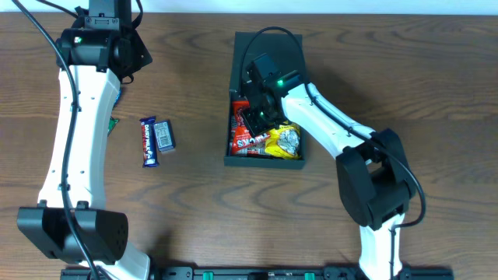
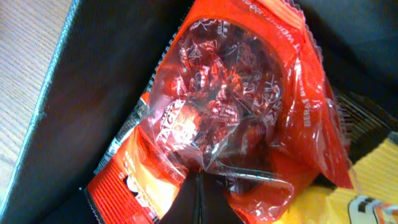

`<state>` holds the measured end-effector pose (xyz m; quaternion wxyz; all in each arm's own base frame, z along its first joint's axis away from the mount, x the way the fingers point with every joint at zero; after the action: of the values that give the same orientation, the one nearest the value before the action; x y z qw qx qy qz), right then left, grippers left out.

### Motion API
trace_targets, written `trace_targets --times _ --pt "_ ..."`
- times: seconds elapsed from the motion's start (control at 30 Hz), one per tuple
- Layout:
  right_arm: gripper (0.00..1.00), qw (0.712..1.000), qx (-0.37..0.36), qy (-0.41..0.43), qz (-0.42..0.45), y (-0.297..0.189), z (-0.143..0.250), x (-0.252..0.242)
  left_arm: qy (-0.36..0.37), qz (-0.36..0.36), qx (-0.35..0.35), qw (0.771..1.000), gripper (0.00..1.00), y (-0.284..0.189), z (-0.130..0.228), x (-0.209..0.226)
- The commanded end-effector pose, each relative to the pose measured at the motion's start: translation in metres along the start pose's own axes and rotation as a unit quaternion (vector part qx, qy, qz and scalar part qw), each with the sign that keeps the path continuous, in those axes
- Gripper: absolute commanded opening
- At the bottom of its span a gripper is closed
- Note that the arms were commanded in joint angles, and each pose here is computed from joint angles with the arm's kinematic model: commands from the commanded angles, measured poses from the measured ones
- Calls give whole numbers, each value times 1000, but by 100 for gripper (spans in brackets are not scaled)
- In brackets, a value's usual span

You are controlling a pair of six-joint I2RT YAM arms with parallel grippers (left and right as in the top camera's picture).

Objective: Pack container

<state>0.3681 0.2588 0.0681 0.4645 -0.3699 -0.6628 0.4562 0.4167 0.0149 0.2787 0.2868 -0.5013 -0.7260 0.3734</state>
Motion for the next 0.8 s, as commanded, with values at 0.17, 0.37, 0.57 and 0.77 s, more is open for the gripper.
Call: trace_targets --times 0.17,0.37,0.57,0.77 --pt "2 998 64 -5 7 54 26 3 6 8 23 1000 6 16 4 -6" --pt "1 995 76 -20 -67 48 28 26 7 8 26 1000 6 20 4 -7" --pt "2 993 60 -30 -101 22 18 36 8 8 30 999 6 20 6 -7" --pt "2 996 26 -25 -76 0 6 23 18 41 103 994 6 34 41 -17"
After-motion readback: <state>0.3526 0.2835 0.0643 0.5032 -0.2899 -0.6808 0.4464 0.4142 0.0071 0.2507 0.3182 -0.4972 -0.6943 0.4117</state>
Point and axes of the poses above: each gripper's point midway between its finger pads, its own y axis out along the fingers, its own x axis along the line the jaws close on, z = x × y, the point moved 3 cm from there along -y, back along the fingers, and after that the axes turned 12 degrees about y, right-handed, at the moved point
